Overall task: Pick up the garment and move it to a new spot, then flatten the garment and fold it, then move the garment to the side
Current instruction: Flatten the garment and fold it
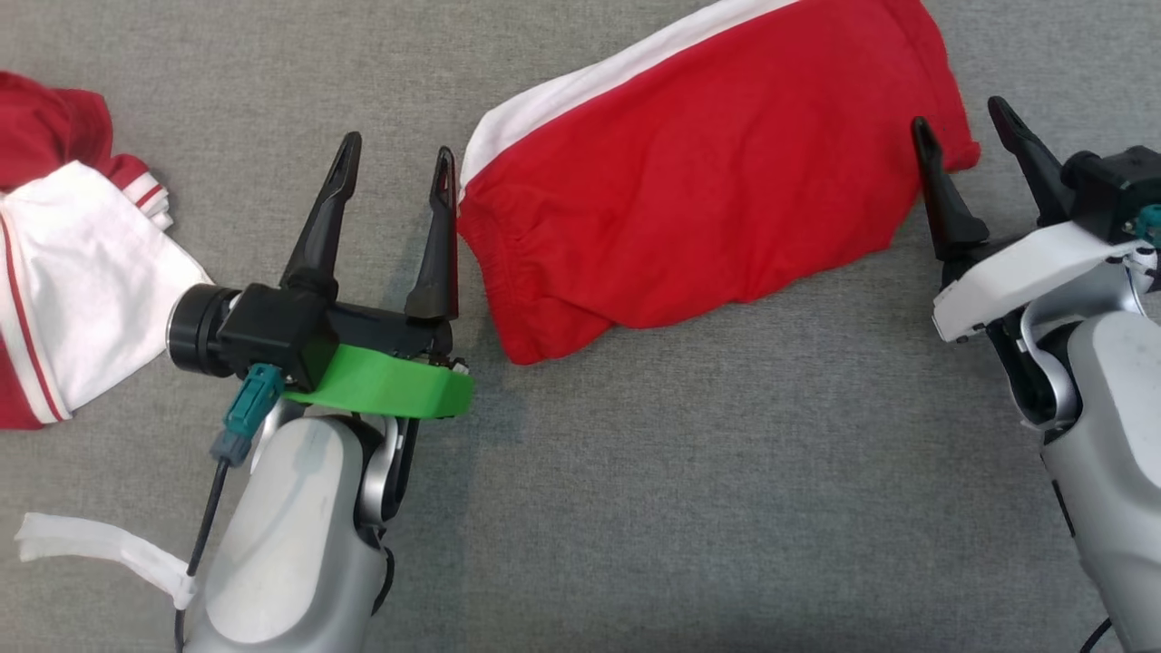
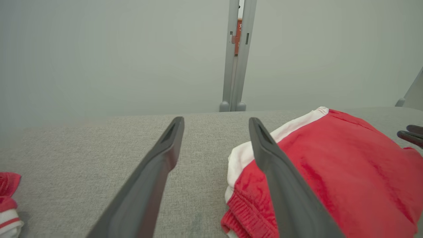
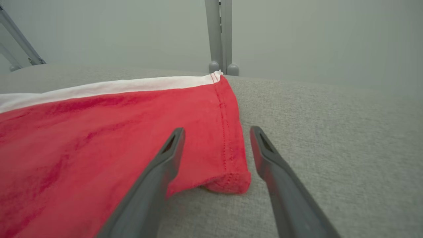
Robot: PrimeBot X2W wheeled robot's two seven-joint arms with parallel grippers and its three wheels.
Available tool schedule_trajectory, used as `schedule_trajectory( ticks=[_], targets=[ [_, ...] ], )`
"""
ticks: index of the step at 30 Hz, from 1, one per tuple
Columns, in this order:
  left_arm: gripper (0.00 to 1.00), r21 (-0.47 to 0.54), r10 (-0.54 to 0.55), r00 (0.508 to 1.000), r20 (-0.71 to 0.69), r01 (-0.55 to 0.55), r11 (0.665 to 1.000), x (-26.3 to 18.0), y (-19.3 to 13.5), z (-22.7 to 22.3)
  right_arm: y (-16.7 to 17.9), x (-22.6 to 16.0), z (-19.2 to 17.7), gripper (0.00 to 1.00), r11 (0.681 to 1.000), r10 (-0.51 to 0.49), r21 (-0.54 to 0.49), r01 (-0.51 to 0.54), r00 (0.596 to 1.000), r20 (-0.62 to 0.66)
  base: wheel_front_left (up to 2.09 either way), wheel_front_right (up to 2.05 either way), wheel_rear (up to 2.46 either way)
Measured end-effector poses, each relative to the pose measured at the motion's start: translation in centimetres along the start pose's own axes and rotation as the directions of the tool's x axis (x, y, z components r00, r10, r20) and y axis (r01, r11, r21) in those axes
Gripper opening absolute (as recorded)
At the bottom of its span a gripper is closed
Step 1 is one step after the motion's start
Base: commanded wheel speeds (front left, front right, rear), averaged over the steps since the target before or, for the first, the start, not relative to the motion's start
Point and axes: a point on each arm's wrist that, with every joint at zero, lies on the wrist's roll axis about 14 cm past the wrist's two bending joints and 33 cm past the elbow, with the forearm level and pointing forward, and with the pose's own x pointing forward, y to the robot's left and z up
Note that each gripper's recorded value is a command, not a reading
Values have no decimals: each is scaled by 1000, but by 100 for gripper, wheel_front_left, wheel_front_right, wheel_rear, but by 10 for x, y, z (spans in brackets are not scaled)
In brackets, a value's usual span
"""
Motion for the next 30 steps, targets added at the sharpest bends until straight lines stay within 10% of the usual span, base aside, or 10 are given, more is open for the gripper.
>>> schedule_trajectory(
  ticks=[12, 13, 15, 30],
  targets=[
    [100, 7, 34, 999, -26, -34, 999, -4, 12, -8, 3, 39, -42, 100, 999, 37, 25, -33, 980, -193, 0, 0, 0],
    [100, 7, 33, 999, -25, -33, 999, -4, 12, -8, 5, 39, -43, 42, 999, 42, 38, -35, 977, -207, 0, 0, 0],
    [100, 7, 32, 999, -24, -32, 999, -4, 11, -7, 10, 39, -42, 0, 997, 56, 54, -46, 975, -217, 0, 0, 0],
    [100, 1, 46, 999, -21, -46, 999, -22, 7, 1, -5, -29, -35, 0, 981, -55, 183, 66, 996, -66, 0, 0, 0]
  ],
)
